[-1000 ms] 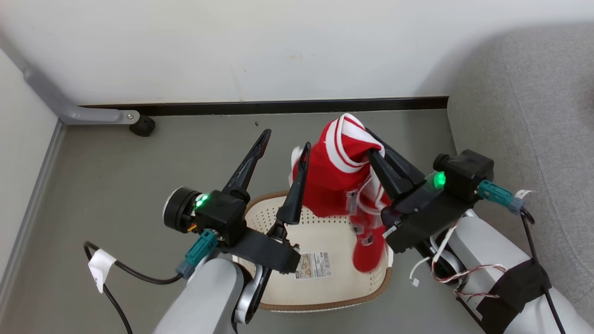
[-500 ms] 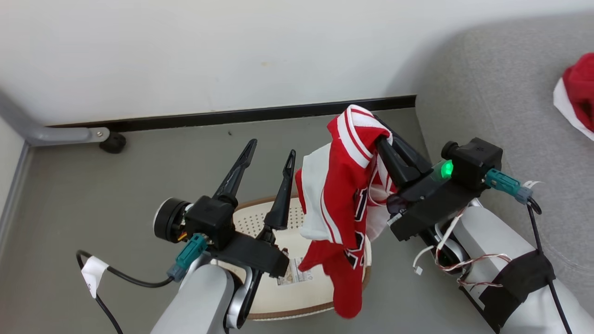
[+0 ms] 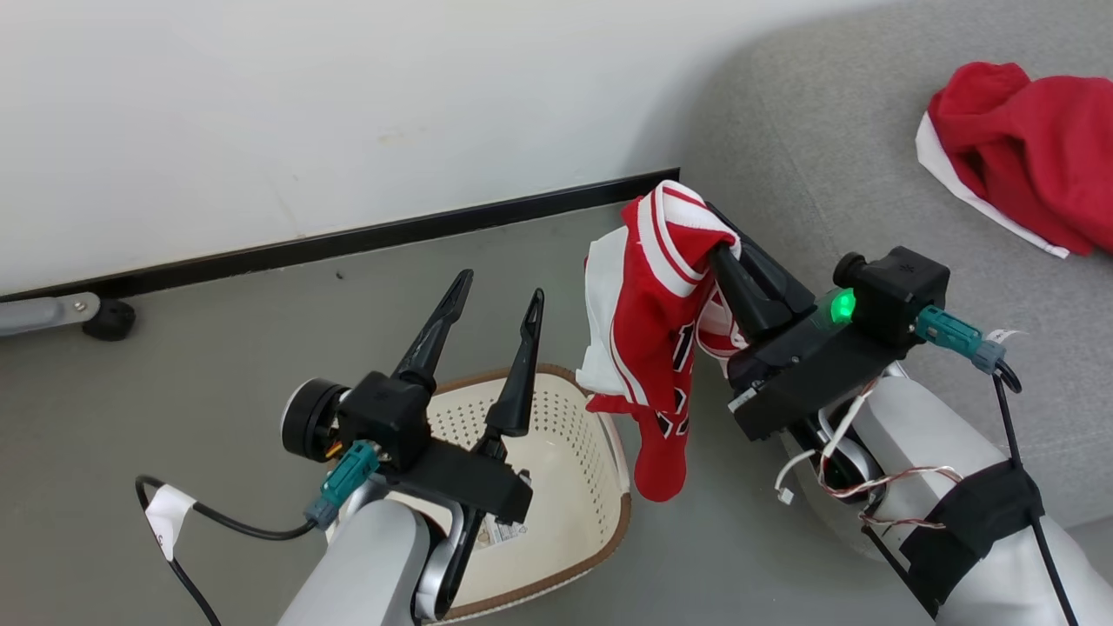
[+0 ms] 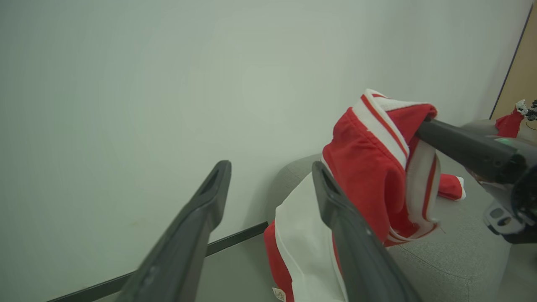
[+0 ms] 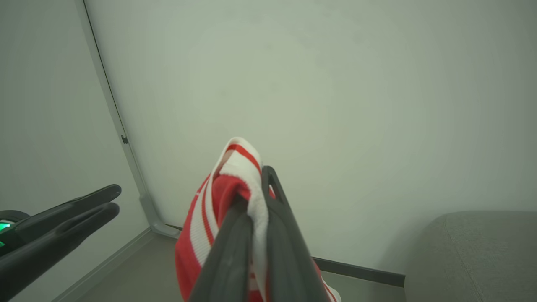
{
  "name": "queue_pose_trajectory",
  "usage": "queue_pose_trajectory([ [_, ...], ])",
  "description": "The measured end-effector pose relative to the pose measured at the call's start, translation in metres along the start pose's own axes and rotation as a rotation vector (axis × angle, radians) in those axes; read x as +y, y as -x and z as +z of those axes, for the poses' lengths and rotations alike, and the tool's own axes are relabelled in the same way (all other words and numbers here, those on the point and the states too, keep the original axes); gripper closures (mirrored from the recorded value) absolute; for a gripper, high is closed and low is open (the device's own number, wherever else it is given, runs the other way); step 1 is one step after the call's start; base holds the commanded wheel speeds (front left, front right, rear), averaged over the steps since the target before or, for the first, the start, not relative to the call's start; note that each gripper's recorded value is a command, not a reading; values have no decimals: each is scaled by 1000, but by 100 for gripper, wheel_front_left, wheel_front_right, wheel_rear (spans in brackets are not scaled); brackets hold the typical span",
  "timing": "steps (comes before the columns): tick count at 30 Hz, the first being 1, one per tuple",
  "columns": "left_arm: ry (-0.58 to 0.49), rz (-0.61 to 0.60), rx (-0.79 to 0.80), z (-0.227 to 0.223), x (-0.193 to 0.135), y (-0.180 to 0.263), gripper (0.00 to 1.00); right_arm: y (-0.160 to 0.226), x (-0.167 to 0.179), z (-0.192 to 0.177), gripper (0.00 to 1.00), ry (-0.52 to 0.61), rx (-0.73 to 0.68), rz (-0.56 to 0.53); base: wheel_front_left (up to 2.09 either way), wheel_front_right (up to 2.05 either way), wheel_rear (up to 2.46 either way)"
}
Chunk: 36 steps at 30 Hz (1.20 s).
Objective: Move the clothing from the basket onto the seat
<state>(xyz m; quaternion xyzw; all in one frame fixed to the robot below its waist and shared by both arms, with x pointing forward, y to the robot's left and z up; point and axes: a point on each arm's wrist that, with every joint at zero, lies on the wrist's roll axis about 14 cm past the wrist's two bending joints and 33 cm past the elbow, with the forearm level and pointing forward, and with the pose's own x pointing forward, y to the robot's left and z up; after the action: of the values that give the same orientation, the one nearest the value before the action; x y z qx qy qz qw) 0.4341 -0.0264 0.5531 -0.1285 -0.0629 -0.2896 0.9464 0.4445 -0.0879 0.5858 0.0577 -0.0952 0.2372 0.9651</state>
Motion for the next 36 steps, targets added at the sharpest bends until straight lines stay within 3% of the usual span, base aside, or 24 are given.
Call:
queue_pose_trajectory([
  [24,69,-235,36,-19,-80,-27,0,68,-53,31,100,66,-34,-217,0,0,0],
  [36,103,-363,59,-29,-128,-30,0,121,-91,50,100,138,-43,-359,0,0,0],
])
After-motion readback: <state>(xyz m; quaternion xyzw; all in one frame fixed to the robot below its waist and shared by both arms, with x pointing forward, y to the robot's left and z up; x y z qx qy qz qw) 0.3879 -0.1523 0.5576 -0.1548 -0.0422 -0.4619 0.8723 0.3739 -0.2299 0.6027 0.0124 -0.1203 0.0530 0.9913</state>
